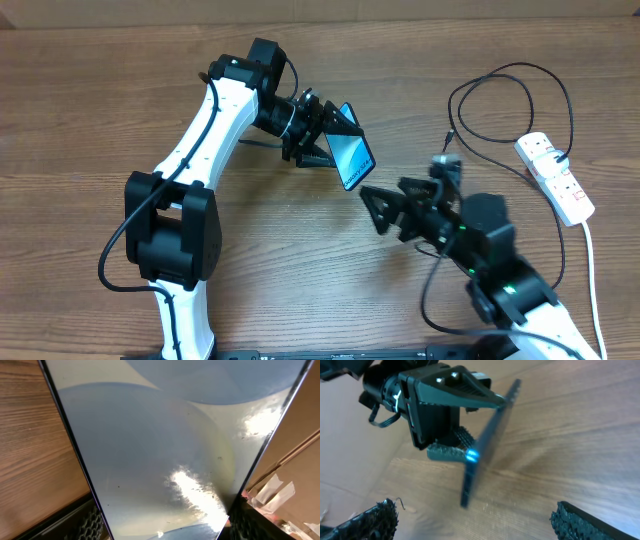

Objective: Plug charger to phone and switch on socket
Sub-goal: 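Move the right gripper toward the phone held by the left gripper, then grasp the phone's edge with the right gripper, release left gripper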

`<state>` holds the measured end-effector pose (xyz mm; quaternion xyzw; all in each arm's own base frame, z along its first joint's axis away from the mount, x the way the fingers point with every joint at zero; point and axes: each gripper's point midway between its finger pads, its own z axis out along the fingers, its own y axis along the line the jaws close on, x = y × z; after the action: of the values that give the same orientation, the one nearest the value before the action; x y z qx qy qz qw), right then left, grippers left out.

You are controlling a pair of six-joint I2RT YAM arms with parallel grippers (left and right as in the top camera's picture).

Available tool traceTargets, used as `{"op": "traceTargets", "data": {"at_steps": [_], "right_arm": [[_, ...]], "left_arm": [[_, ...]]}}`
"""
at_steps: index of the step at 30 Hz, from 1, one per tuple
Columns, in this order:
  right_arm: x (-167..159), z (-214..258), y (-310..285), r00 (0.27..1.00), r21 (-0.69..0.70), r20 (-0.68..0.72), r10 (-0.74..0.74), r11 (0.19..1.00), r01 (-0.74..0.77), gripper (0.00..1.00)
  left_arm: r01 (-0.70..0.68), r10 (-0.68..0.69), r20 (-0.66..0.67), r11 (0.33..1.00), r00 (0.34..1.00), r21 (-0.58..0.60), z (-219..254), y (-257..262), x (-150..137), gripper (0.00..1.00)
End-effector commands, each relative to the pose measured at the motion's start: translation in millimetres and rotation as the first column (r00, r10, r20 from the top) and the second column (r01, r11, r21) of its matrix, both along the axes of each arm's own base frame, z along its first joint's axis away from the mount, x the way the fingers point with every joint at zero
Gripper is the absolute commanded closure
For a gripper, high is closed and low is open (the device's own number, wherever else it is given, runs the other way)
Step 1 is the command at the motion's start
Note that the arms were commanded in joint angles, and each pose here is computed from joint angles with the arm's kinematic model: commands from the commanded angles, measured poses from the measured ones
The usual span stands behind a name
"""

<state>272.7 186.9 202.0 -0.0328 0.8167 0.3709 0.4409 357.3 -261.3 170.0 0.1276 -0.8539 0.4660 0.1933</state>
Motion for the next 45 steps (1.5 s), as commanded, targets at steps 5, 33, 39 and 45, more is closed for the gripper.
{"op": "traceTargets", "data": {"at_steps": [5, 33, 39, 45], "right_arm": [[39, -31, 18, 0.990, -0.092, 0.051, -0.133, 0.986, 0.138, 0.00], [54, -6, 51, 0.989, 0.092, 0.130, -0.065, 0.994, 0.053, 0.46], [53, -7, 52, 0.990, 0.091, 0.126, -0.056, 0.995, 0.044, 0.60], [52, -8, 53, 0.991, 0.091, 0.124, -0.049, 0.995, 0.038, 0.62]], "left_arm": [[-0.029, 0.028, -0.024, 0.999, 0.999, -0.042, 12, -7, 7, 0.59], [0.016, -0.015, 0.033, 1.000, 0.999, -0.020, 7, -20, 2, 0.59], [0.034, -0.032, 0.054, 0.999, 0.998, -0.027, 7, -28, 1, 0.60], [0.054, -0.052, 0.071, 0.998, 0.996, -0.028, 7, -36, -3, 0.60]]}}
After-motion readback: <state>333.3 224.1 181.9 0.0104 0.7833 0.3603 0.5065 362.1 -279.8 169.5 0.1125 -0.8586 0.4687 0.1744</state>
